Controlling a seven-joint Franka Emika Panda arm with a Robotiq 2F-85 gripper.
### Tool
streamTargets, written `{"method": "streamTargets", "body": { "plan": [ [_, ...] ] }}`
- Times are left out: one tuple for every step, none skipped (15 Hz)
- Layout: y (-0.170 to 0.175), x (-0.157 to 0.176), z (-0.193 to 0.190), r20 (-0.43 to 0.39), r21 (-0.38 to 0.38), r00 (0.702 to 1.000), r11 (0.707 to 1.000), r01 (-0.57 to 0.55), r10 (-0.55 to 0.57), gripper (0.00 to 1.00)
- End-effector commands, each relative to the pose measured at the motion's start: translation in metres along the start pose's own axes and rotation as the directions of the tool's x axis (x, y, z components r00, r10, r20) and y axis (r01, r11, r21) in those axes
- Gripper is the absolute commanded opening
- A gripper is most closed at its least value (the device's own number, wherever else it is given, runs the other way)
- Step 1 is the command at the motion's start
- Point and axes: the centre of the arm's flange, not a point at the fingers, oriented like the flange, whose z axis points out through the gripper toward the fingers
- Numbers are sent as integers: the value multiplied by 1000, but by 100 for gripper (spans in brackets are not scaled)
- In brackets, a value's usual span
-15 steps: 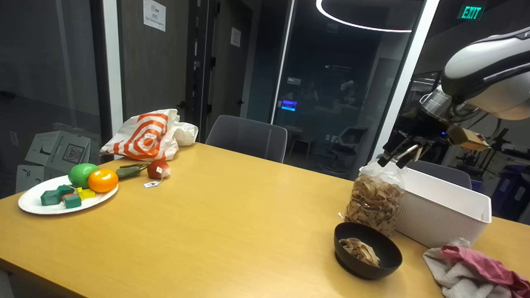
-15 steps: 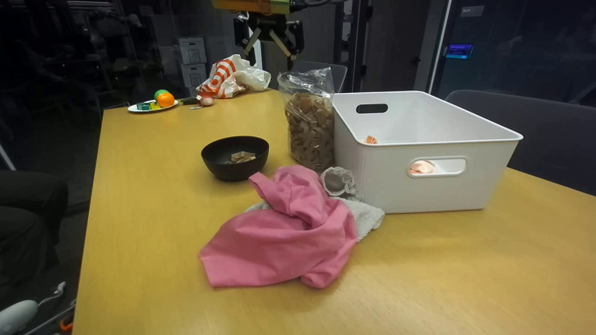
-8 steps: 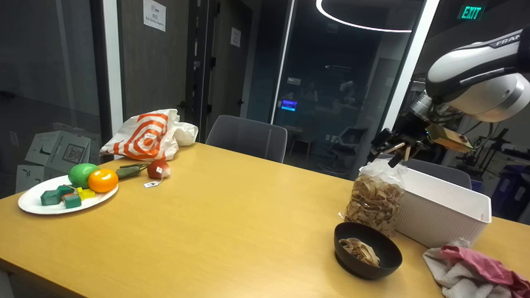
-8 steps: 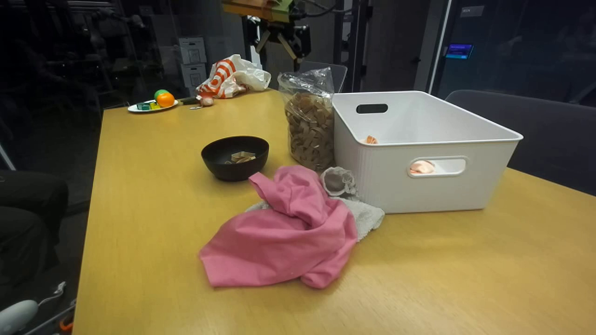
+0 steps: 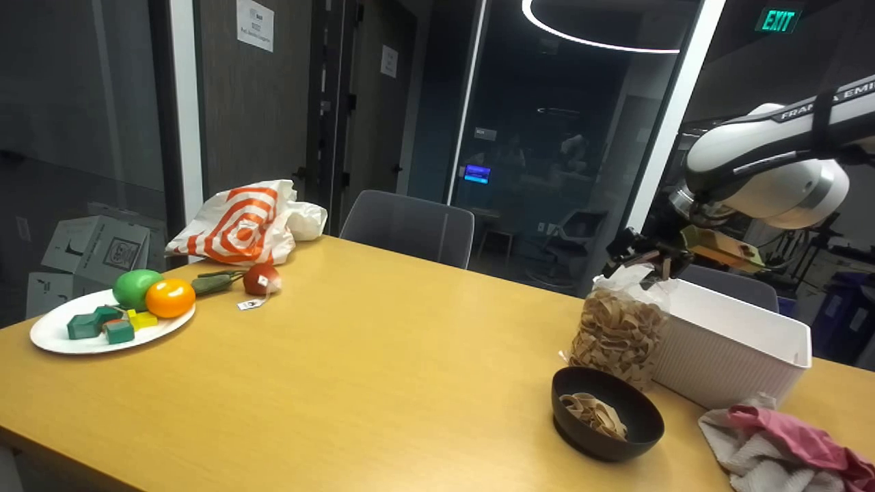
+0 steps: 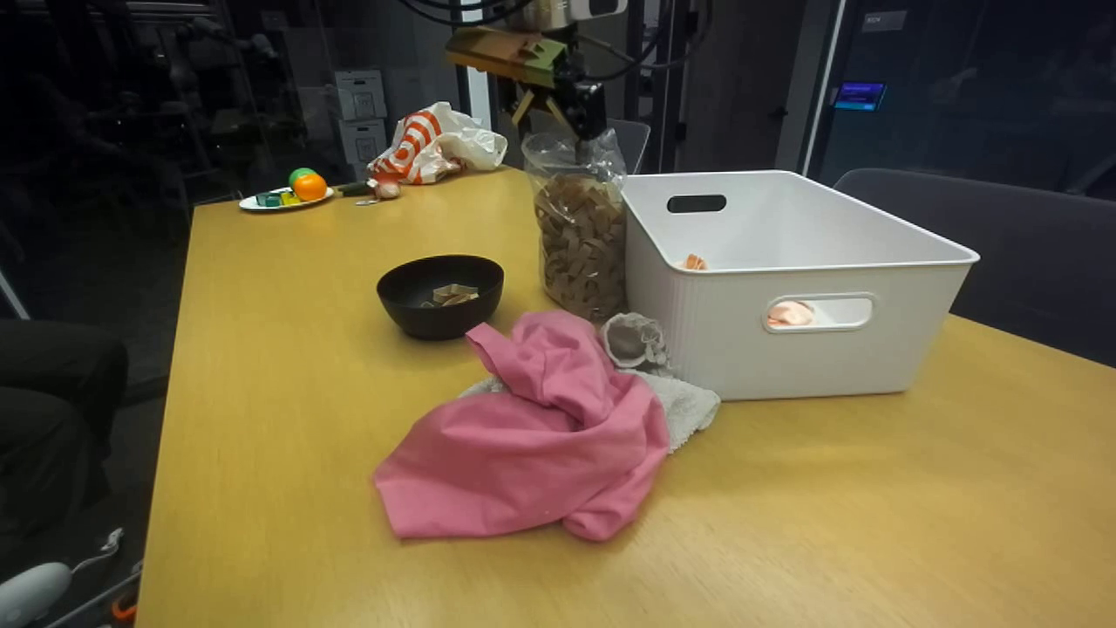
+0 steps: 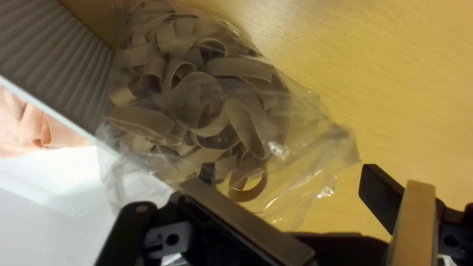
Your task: Remove the towels from the basket
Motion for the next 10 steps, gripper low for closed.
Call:
{"method": "streamTargets", "body": {
  "plan": [
    [15,11,-16,-34,-7,994,995,-102,102,100],
    [18,12,-15,-33,-14,992,992,-123,123,100],
    [20,12,-13,-29,-16,990,991,-136,136,100],
    [21,11,-11,-29,-20,989,989,-144,143,100],
    [20,10,-9,-33,-30,989,989,-145,144,100],
    [18,9,-7,-38,-39,989,989,-144,143,100],
    [16,8,-6,-40,-50,990,989,-138,136,100],
    [13,7,-5,-41,-65,991,990,-126,124,100],
    [10,6,-4,-43,-81,993,990,-111,108,100],
    [5,6,-3,-52,-113,995,989,-92,86,100]
  ]
}}
